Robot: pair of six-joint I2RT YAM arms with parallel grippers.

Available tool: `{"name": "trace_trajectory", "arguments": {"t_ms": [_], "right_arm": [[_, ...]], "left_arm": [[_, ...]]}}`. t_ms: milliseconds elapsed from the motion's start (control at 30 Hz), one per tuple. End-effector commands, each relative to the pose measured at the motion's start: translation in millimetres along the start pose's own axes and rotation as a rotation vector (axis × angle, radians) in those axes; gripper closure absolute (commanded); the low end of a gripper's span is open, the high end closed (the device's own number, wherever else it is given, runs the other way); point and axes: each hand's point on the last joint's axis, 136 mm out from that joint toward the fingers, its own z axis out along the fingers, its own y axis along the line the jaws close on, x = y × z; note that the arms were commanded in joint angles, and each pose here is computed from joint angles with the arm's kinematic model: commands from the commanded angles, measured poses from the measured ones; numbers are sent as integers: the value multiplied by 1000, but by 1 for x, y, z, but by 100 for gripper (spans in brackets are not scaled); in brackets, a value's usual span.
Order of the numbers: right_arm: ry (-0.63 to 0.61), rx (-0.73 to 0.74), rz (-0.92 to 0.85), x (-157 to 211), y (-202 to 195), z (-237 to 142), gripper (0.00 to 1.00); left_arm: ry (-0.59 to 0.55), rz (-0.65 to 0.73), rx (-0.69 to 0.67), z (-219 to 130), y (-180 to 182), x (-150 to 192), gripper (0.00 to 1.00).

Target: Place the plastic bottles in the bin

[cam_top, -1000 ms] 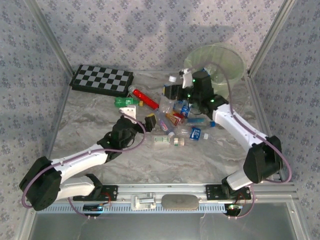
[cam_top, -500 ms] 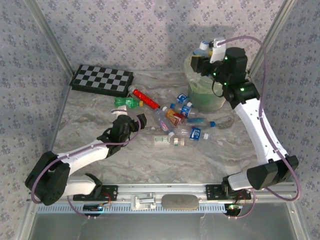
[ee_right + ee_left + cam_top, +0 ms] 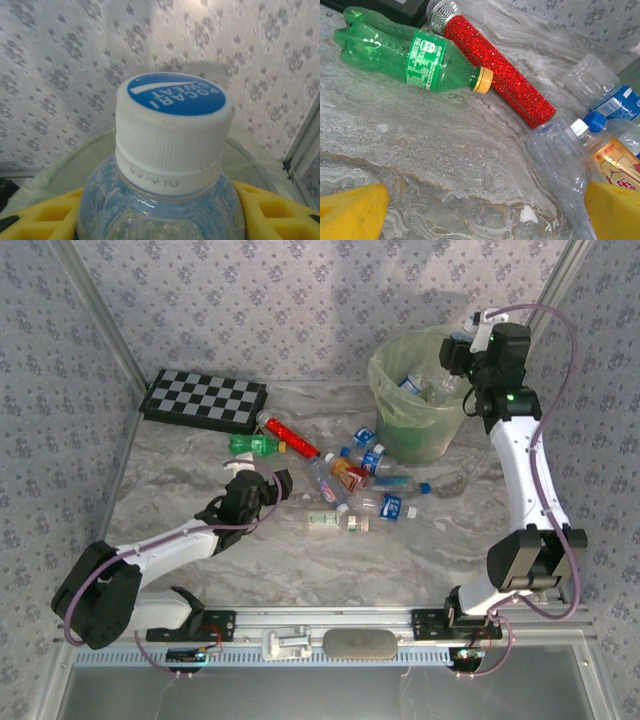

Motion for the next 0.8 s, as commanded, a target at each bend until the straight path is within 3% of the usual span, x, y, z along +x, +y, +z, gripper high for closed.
{"name": "trace_trajectory", "arguments": {"t_ms": [0, 333, 467, 533, 767], "right_arm": [[55, -21, 44, 19, 1, 11, 48], [202, -71, 79, 63, 9, 39, 39], [209, -65, 77, 61, 10, 42, 21], [198, -58, 76, 55, 10, 40, 1], [100, -59, 62, 16, 19, 14, 0]], "left_arm": [[-48, -29, -8, -5, -4, -19, 0], [-47, -34, -51, -8, 6, -18, 0], [-51, -31, -71, -12, 11, -19, 0], [-53, -26, -81, -14, 14, -19, 0], [-45, -31, -106, -16, 25, -14, 0]]}}
